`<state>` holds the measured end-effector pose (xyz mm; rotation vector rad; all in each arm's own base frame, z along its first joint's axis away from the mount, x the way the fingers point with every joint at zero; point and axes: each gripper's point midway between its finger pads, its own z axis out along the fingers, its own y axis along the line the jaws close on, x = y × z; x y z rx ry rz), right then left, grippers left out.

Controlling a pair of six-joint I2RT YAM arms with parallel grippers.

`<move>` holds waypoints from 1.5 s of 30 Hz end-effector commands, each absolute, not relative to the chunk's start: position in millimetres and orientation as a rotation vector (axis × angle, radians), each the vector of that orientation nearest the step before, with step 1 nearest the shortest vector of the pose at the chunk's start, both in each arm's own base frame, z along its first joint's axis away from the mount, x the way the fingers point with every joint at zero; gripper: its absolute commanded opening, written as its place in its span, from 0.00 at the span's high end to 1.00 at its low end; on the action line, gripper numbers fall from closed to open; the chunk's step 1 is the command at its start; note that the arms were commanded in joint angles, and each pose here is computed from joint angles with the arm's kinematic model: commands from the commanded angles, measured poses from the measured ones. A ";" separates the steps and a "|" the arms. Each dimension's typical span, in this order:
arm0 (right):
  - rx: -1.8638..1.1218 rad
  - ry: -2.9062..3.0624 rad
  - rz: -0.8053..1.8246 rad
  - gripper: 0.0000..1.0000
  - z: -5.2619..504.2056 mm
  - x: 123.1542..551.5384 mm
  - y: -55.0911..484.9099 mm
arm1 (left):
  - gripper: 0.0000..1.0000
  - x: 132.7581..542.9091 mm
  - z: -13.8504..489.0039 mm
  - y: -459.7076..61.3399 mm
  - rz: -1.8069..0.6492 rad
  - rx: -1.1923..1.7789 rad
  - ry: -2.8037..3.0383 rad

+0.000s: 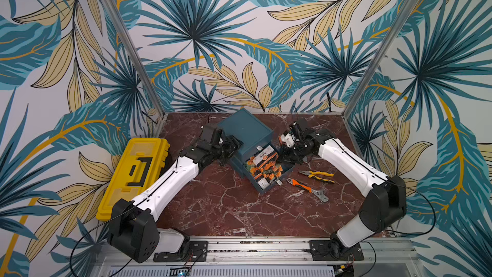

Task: Take the seed bags out of the drawer
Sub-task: Pick up the seed packet from the drawer, then place the seed packet at the center of the board.

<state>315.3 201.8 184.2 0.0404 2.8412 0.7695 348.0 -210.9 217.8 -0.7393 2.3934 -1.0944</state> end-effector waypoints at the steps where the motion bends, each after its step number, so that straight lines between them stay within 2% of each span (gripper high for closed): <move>1: -0.007 2.828 0.776 1.00 207.9 295.9 182.9 | 0.30 335.8 195.6 -213.5 -1.056 -0.744 2.477; 10: 0.140 2.662 0.674 1.00 243.8 285.6 111.4 | 0.30 335.1 193.9 -215.2 -1.058 -0.730 2.491; 16: 0.291 2.597 0.505 1.00 244.7 325.1 63.7 | 0.30 335.2 195.1 -216.8 -1.065 -0.715 2.495; 24: 0.376 2.642 0.390 1.00 196.8 411.6 38.2 | 0.30 335.6 198.5 -219.4 -1.089 -0.708 2.491; 30: 0.373 2.698 0.414 1.00 161.8 453.3 42.3 | 0.30 333.2 202.6 -219.1 -1.099 -0.714 2.490; 40: 0.418 2.771 0.522 1.00 107.9 483.6 52.0 | 0.30 326.2 203.0 -213.4 -1.073 -0.735 2.497; 45: 0.426 2.816 0.467 1.00 84.6 483.5 45.1 | 0.30 325.3 199.7 -211.7 -1.066 -0.756 2.500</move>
